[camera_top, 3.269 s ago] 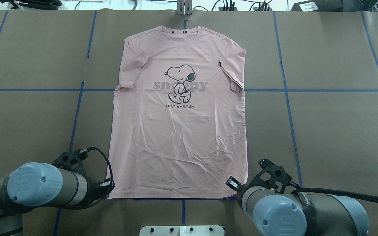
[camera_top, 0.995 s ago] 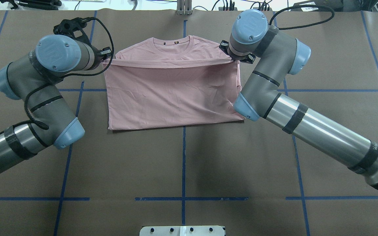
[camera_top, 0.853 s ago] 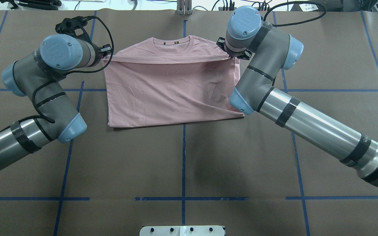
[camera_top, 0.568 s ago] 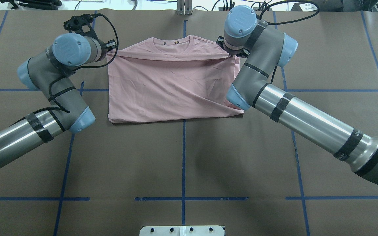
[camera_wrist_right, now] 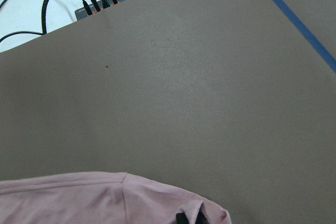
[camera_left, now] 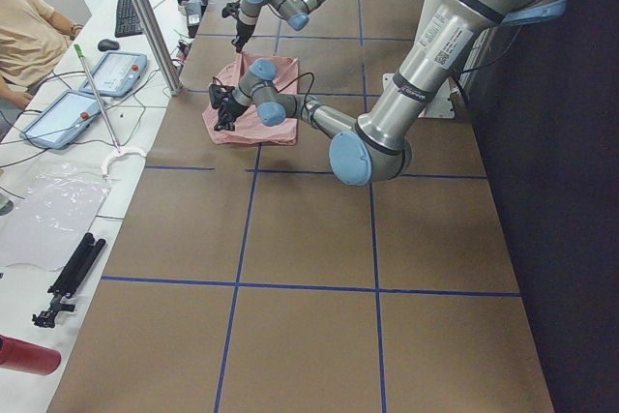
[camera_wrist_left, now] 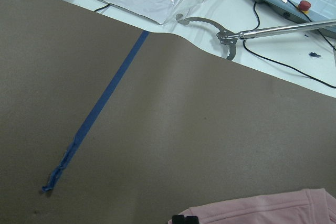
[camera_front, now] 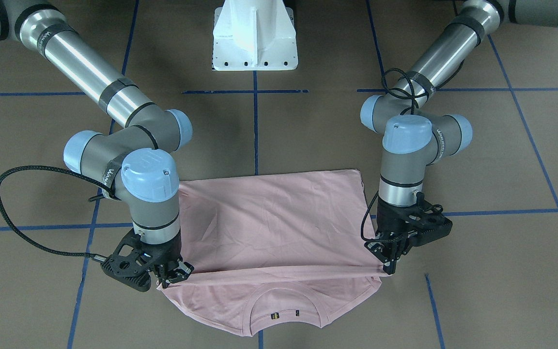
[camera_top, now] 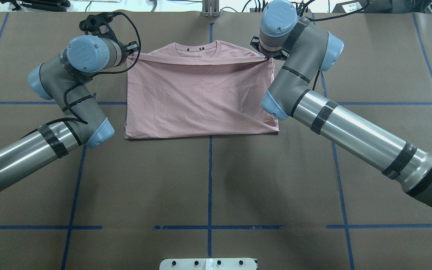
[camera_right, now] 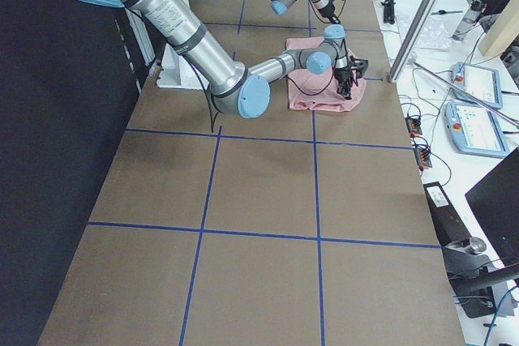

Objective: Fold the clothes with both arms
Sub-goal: 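Lay the hem down near the collar and open both grippers, then move the right gripper down to the folded edge nearest it, then grasp the shirt edge with the right gripper and drag it toward the robot, then lower the left gripper to the shirt corner nearest it while the right gripper withdraws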

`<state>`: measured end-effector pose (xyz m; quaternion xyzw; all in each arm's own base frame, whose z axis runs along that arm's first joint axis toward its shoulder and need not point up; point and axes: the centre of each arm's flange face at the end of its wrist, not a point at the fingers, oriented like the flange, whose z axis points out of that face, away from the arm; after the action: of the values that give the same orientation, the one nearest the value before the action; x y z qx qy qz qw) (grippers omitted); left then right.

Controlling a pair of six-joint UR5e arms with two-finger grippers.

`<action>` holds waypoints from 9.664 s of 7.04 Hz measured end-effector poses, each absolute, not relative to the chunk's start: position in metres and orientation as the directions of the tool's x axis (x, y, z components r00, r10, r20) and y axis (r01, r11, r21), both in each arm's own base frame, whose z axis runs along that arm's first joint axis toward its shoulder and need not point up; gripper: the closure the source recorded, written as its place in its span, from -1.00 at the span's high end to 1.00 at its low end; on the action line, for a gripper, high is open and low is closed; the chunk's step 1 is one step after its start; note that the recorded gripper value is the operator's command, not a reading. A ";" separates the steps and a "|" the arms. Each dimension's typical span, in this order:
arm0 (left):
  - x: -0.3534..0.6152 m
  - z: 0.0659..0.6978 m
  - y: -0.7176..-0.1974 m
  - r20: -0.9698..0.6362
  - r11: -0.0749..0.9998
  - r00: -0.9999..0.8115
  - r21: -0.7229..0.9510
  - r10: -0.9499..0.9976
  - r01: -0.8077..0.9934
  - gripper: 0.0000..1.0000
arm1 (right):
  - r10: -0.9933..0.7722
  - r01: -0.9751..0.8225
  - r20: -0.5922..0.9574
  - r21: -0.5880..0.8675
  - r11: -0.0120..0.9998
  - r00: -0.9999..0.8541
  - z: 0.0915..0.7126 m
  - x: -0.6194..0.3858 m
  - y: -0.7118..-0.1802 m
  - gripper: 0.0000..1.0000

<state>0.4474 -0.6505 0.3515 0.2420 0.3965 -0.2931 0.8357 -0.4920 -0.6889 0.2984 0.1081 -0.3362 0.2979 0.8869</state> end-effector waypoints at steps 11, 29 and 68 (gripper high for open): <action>0.453 0.357 -0.655 -0.846 0.712 0.464 0.156 -0.261 0.685 -0.18 | 0.443 -0.589 0.656 0.003 0.808 0.611 0.295 -0.509 -0.687 -0.08; 0.421 0.311 -0.636 -0.929 0.784 0.280 -0.017 -0.241 0.620 -0.16 | 0.588 -0.565 0.651 -0.283 0.775 0.480 0.352 -0.500 -0.450 0.26; 0.528 0.298 -0.397 -0.743 0.946 0.589 -0.215 -0.319 0.242 0.40 | 0.534 -0.545 0.710 -0.251 0.800 0.458 0.210 -0.307 -0.384 1.00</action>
<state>0.5282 -0.3969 0.2978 -0.0456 0.4253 -0.1576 0.8901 -0.3070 -0.3836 0.2104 0.0062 -0.4136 0.3159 0.8539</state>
